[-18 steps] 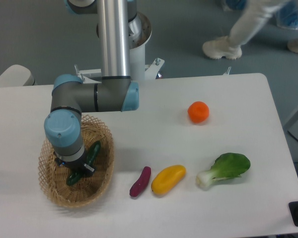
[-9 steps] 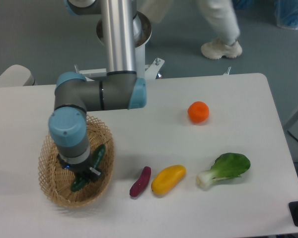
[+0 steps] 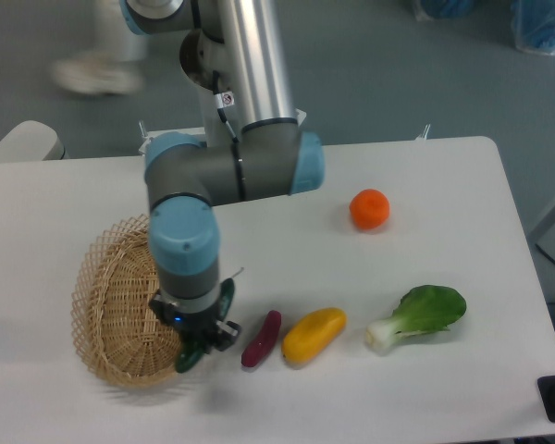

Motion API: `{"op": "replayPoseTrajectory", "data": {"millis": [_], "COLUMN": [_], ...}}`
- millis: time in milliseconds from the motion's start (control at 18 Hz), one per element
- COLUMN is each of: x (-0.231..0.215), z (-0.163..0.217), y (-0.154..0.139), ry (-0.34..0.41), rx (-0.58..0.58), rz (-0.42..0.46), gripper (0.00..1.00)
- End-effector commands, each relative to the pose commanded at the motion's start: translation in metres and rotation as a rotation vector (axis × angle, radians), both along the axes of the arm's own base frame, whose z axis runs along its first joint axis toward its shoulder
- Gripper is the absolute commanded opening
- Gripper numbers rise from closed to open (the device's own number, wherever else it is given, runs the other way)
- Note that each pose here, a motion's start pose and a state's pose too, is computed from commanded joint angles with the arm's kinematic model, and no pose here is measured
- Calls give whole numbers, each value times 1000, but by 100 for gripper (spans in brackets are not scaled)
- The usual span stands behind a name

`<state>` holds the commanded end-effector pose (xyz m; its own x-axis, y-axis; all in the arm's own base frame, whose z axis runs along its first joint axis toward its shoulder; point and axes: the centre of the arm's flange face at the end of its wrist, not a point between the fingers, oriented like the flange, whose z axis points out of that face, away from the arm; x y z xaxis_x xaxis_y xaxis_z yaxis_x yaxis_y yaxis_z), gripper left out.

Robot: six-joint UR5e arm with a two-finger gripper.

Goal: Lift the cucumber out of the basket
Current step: 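Lift the cucumber out of the basket and carry it away, then carry the held cucumber beside the bok choy and hold it there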

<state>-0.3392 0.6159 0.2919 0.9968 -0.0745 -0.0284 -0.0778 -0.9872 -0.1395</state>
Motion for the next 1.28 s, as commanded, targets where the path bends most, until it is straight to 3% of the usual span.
{"op": "replayPoseTrajectory", "data": {"millis": [722,1111,1278], "x": [-136,-165,-171], "z": [-27,-28,-30], "y": [-48,-55,-53], "ry": [56,36,49], "rx": [-24,-54,-117], "rz": [-242,-368,-412], "gripper": [22,22,22]}}
